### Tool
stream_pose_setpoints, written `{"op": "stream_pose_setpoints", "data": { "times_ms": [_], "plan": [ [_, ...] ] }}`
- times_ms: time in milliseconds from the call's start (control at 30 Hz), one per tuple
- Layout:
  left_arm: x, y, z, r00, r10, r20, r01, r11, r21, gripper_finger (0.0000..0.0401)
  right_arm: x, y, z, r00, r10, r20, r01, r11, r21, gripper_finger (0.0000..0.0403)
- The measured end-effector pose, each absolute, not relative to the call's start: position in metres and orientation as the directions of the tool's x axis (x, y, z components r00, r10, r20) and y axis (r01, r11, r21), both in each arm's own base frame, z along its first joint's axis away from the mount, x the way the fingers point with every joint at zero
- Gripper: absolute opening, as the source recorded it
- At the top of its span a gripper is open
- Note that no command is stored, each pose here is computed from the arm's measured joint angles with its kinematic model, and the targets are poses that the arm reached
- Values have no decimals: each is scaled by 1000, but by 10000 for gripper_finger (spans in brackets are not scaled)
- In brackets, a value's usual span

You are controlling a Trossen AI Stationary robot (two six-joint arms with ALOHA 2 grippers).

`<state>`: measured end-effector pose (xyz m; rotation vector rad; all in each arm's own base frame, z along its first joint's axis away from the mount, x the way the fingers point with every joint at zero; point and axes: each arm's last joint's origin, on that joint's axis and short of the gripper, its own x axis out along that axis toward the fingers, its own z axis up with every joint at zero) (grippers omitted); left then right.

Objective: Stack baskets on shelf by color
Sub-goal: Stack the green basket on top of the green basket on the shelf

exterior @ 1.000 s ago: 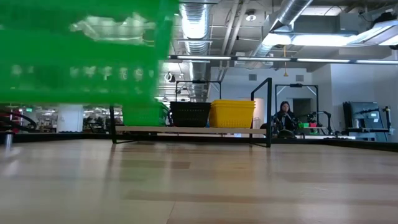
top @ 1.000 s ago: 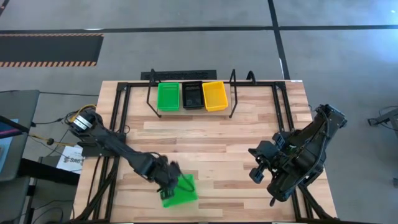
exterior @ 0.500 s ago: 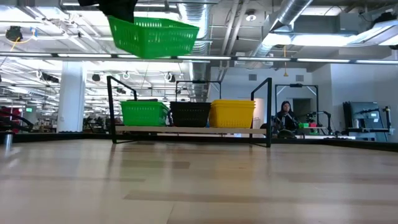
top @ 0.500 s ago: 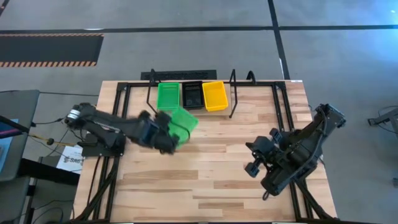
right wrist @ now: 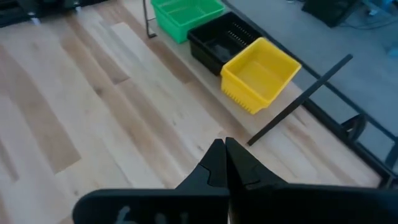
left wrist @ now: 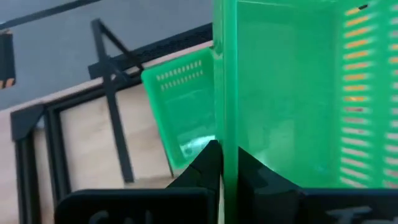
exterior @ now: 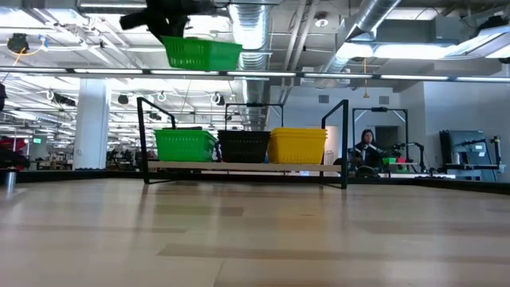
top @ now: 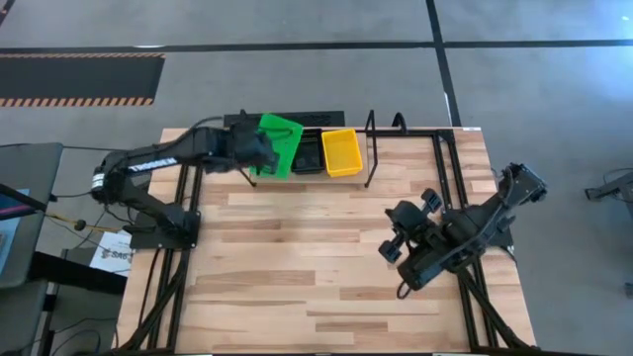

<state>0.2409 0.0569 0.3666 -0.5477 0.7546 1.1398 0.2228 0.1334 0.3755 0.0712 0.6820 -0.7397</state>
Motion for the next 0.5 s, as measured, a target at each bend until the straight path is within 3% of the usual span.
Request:
{"op": "stream_pose_setpoints", "data": {
  "times_ms": [267, 500],
  "plan": [
    [247, 102, 354, 161, 554, -817, -930, 363, 63, 0, 231, 113, 379, 500, -659, -562, 684, 698, -211, 1],
    [240, 115, 343, 112, 518, -848, -928, 359, 97, 0, 201, 79, 402, 520, -736, -433, 749, 637, -183, 1]
  ]
}}
